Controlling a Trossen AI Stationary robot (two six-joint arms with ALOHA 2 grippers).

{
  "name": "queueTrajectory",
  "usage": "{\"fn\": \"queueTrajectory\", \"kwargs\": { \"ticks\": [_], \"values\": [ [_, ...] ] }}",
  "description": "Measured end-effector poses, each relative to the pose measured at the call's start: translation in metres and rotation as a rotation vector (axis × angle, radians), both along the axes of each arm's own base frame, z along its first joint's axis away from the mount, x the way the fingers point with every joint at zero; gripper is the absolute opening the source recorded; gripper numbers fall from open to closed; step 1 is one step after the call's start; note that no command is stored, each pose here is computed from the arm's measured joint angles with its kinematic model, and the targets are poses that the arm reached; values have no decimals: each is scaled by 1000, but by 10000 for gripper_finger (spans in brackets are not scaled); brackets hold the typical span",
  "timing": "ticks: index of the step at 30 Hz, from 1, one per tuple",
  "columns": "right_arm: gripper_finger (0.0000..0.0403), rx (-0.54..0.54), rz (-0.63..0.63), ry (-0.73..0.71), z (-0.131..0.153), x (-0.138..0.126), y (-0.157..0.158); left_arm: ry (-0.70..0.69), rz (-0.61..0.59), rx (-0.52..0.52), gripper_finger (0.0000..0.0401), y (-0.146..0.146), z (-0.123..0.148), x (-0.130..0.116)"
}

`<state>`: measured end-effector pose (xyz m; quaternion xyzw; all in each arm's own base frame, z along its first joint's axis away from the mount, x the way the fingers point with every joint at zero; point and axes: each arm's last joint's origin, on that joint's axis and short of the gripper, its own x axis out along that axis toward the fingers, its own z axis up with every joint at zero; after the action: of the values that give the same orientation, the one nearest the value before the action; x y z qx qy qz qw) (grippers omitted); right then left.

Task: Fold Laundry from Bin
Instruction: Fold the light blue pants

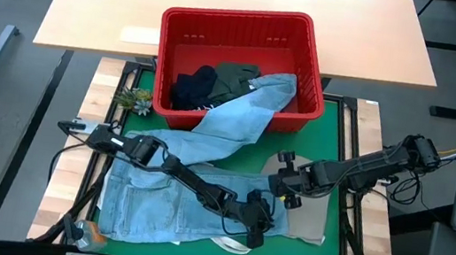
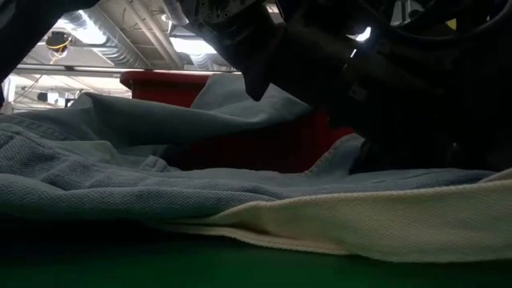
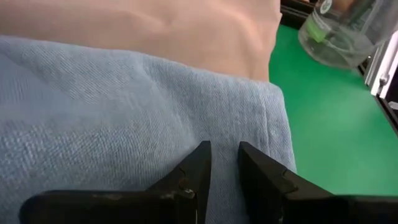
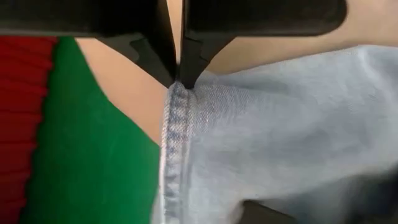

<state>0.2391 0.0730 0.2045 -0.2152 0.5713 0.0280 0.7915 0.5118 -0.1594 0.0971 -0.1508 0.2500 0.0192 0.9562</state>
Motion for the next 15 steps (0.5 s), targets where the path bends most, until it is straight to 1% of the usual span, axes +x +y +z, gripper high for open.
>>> {"fn": "queueTrajectory", "kwargs": {
  "ticks": [4,12,15],
  "values": [
    [14,-83,-20,-27,1,1,-2,4,-9,-4,77,0,0,0],
    [14,-247,53,-31,3,1,-5,8,-8,-2,78,0,-1,-1],
    [14,-258,74,-24,3,1,-5,8,-8,-3,78,0,-1,-1]
  ]
}}
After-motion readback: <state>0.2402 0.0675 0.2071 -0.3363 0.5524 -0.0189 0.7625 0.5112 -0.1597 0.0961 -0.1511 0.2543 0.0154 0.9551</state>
